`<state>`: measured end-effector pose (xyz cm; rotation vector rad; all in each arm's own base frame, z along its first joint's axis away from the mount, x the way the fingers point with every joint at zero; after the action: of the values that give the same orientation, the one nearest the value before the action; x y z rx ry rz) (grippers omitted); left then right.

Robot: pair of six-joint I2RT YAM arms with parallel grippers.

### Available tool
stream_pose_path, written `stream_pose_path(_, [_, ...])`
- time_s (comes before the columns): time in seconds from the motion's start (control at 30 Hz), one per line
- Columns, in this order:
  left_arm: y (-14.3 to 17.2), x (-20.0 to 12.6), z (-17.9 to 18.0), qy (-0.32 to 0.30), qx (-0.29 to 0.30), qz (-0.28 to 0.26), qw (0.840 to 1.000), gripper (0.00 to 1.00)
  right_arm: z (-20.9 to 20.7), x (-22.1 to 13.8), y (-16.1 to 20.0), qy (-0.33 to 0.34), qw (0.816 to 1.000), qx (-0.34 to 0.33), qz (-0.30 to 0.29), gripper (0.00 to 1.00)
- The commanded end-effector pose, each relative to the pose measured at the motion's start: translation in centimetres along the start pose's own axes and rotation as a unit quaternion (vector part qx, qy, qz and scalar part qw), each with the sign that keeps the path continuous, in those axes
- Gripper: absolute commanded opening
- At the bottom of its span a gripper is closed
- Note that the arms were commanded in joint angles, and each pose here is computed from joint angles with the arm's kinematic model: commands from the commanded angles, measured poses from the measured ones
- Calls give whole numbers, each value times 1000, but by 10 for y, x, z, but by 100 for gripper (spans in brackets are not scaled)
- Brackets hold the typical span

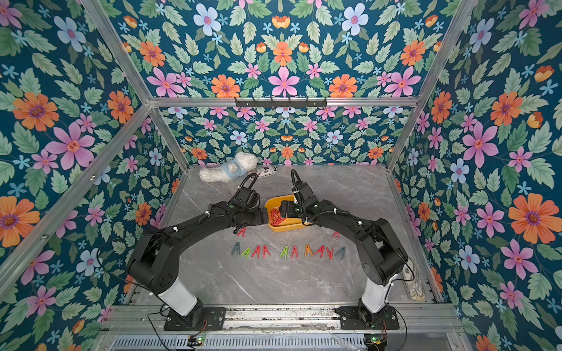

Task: Take the clothespins out of the storage box
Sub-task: Pick up the clothespin from the storage box.

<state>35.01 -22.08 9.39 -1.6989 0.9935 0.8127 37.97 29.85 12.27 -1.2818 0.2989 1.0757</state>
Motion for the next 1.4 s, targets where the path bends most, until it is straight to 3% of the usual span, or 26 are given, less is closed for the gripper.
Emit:
stream_pose_path(0.0, [-2,7,-6,6,-13,3,1000,95,-4,10,-3,15,999,-28,2,77])
stream_pose_path(0.3, [-1,23,6,-33,-10,9,999,93,-7,44,2,16,998,-61,27,53])
stream_pose_path(0.5, [-3,26,21,-58,-16,10,998,93,-8,65,5,16,996,-79,47,47])
stream_pose_path(0.83, [-7,27,18,-58,-8,11,998,93,-9,88,13,10,993,-100,68,42])
stream_pose_path(1.03, [-9,26,15,-51,-3,11,999,93,-10,99,18,10,991,-106,79,34])
stream_pose_path(1.27, [-8,25,15,-51,-2,12,999,94,-10,108,24,18,989,-117,86,32])
stream_pose_path(1.37, [-9,24,14,-50,-3,12,999,94,-12,110,26,23,989,-118,88,24])
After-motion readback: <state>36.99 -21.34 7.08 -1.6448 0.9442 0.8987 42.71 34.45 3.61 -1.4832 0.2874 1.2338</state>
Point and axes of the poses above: each gripper's point midway between its finger pads, its own x axis out along the fingers, its own z axis along the line the jaws close on, y = z × x, the point moved 1 cm from there along -x, back along the fingers, and after that the axes turned 6 degrees about -x, right-handed, at the moved point
